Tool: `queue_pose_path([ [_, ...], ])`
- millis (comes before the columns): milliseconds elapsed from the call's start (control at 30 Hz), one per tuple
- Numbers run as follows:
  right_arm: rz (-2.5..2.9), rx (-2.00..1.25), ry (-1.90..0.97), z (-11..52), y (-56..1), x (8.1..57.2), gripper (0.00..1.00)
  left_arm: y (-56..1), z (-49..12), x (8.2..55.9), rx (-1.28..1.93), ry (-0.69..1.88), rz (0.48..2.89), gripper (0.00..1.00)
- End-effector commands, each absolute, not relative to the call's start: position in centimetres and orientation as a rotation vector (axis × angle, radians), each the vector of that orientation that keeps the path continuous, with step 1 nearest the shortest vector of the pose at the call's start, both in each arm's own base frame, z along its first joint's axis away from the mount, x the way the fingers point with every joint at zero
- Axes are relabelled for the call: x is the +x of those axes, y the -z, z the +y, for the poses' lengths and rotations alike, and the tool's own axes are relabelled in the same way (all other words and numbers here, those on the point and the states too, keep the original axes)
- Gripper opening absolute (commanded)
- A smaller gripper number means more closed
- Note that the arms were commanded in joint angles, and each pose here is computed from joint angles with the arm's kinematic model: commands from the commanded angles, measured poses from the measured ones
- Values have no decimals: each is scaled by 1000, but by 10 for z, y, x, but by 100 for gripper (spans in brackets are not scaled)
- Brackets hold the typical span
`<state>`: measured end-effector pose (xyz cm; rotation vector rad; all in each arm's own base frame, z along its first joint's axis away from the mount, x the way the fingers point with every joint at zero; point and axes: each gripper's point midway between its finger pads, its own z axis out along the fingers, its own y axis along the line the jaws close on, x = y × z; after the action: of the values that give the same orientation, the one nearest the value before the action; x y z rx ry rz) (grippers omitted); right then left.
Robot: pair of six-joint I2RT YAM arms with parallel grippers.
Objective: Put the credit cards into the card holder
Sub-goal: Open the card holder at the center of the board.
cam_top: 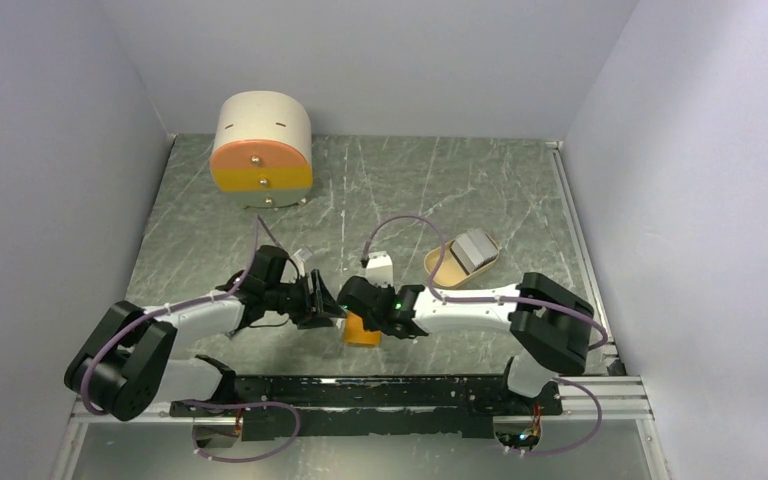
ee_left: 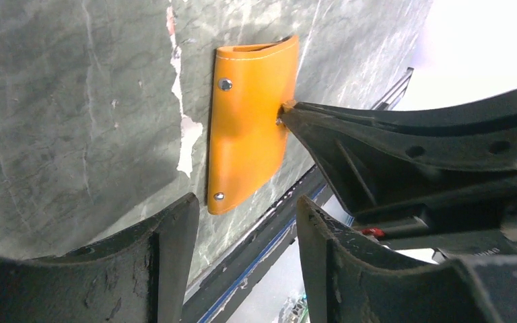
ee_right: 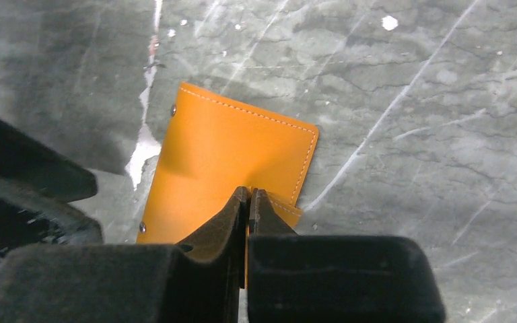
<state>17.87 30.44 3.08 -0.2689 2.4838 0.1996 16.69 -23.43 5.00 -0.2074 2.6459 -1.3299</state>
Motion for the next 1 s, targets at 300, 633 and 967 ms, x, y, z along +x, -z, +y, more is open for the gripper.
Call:
queue_pose_path([
  [300,2249,-266,-711,345,-94,182,0,-59,-267,173,-49,1320,2652,45],
  [633,2117,-158,-904,333,-153,180,0,-70,-244,198,-65,1003,2651,62],
  [967,2089,-133,-895,324,-155,185,0,-89,-270,183,38,1311,2574,68],
])
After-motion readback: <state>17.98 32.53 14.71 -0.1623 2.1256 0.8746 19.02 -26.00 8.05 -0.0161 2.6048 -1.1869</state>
